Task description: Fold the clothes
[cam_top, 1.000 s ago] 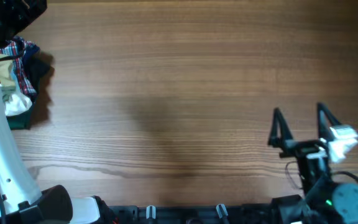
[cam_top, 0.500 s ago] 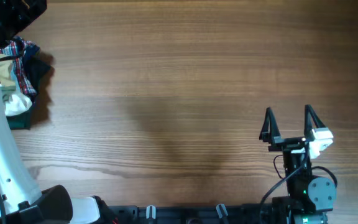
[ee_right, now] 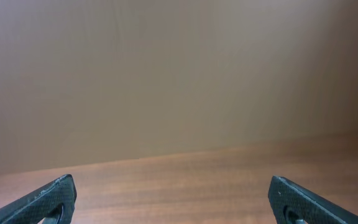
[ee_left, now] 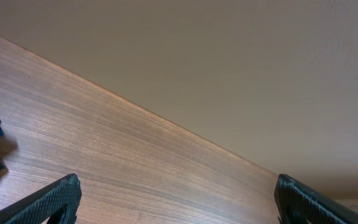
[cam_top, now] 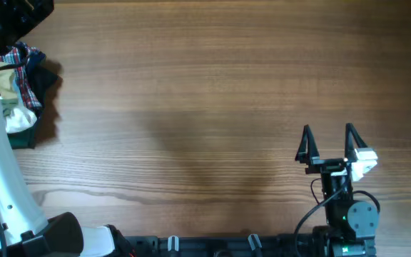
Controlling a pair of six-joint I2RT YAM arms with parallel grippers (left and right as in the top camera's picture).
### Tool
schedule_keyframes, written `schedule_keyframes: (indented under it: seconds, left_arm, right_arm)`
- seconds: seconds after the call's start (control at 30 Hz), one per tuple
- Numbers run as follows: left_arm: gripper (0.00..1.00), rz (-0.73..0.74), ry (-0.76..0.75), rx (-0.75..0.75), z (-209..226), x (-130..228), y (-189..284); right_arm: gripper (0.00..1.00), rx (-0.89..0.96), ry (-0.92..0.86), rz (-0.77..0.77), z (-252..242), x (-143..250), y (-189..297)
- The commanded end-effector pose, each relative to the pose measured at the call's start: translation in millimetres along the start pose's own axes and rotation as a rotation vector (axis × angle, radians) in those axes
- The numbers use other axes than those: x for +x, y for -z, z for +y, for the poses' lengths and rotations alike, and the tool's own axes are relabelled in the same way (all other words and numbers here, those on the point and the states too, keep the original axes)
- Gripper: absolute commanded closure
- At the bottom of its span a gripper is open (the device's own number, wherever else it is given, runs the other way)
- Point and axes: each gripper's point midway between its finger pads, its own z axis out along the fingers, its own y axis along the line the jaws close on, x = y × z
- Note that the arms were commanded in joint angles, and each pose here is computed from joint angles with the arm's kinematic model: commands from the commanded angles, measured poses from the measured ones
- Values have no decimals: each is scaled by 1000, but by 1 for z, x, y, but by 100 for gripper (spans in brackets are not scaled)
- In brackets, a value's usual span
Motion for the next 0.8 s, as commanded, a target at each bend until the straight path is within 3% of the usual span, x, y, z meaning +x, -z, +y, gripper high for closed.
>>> schedule_keyframes:
  seconds: [0.0,0.07,0.77]
  left_arm:
    - [0,3,4,7,-2,1,-1]
    - [0,3,4,7,-2,1,-1]
    - [0,3,4,7,-2,1,-1]
  right_arm:
    - [0,17,-30,63,-4,16,1]
    - [0,35,-30,179,-9,45,5]
    - [0,30,-28,184,-8,46,4]
